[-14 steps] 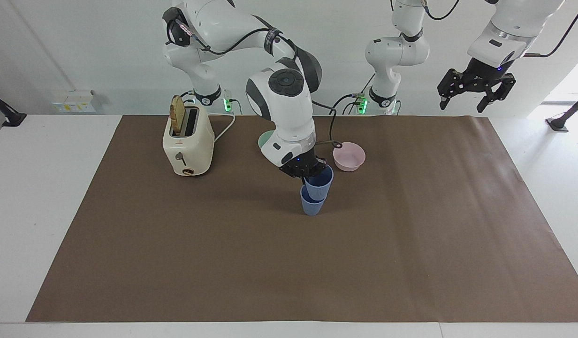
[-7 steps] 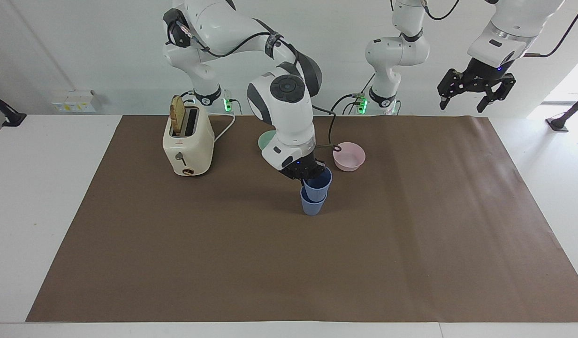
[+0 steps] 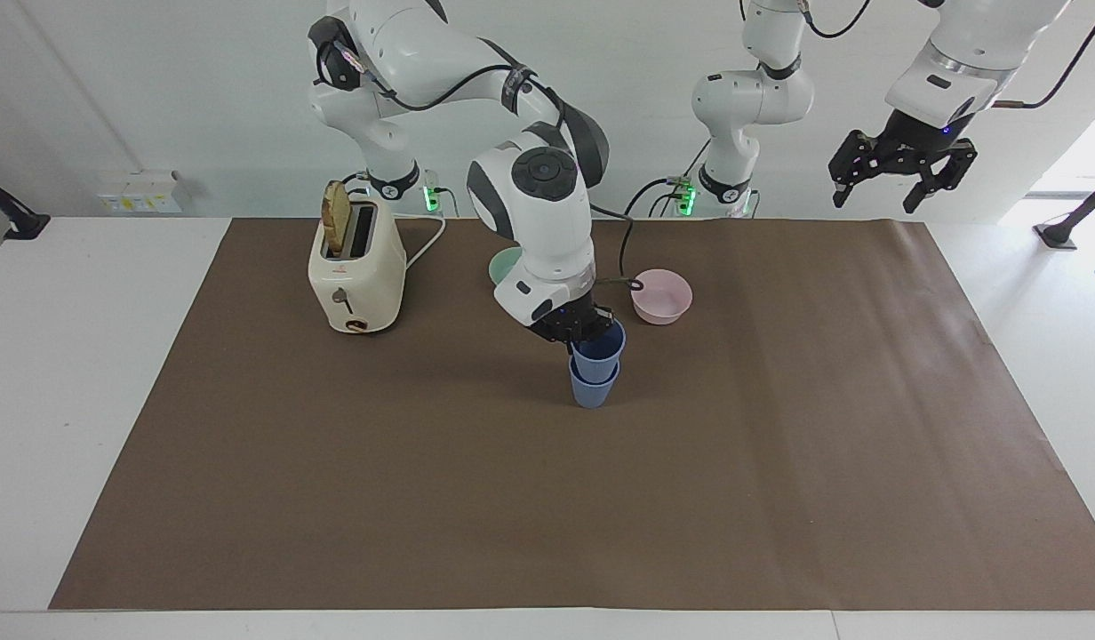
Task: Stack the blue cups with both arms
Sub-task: 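Lower the blue cup into the placed cup and open the right gripper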
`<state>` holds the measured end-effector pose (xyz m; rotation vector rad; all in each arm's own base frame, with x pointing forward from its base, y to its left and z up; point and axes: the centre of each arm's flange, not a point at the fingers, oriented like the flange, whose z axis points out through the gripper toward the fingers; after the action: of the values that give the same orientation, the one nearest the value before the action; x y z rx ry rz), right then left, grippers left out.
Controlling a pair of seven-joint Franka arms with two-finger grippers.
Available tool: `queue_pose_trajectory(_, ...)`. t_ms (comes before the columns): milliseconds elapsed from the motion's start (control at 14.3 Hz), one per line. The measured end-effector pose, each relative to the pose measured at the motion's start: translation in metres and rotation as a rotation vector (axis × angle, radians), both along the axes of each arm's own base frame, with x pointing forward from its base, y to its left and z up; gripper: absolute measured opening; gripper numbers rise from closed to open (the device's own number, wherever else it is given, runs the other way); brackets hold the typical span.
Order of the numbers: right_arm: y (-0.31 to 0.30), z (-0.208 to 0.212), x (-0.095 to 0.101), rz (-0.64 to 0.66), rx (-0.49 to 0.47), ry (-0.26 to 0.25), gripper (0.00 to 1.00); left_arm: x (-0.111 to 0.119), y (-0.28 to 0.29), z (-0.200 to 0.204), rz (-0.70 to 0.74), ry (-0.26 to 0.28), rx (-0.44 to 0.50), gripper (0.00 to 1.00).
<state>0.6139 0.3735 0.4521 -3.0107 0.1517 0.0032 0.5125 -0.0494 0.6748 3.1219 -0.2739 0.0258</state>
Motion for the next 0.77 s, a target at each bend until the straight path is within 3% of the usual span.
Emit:
queue_pose_trajectory(419, -0.009, -0.008, 0.011, -0.016, 0.007, -0.025, 0.04, 0.0, 0.0, 0.0, 0.0, 0.0, 0.0, 1.0)
queue_pose_trajectory(767, 0.0, -0.02, 0.006, -0.003, 0.005, -0.018, 0.04, 0.0, 0.0, 0.0, 0.0, 0.0, 0.0, 1.0)
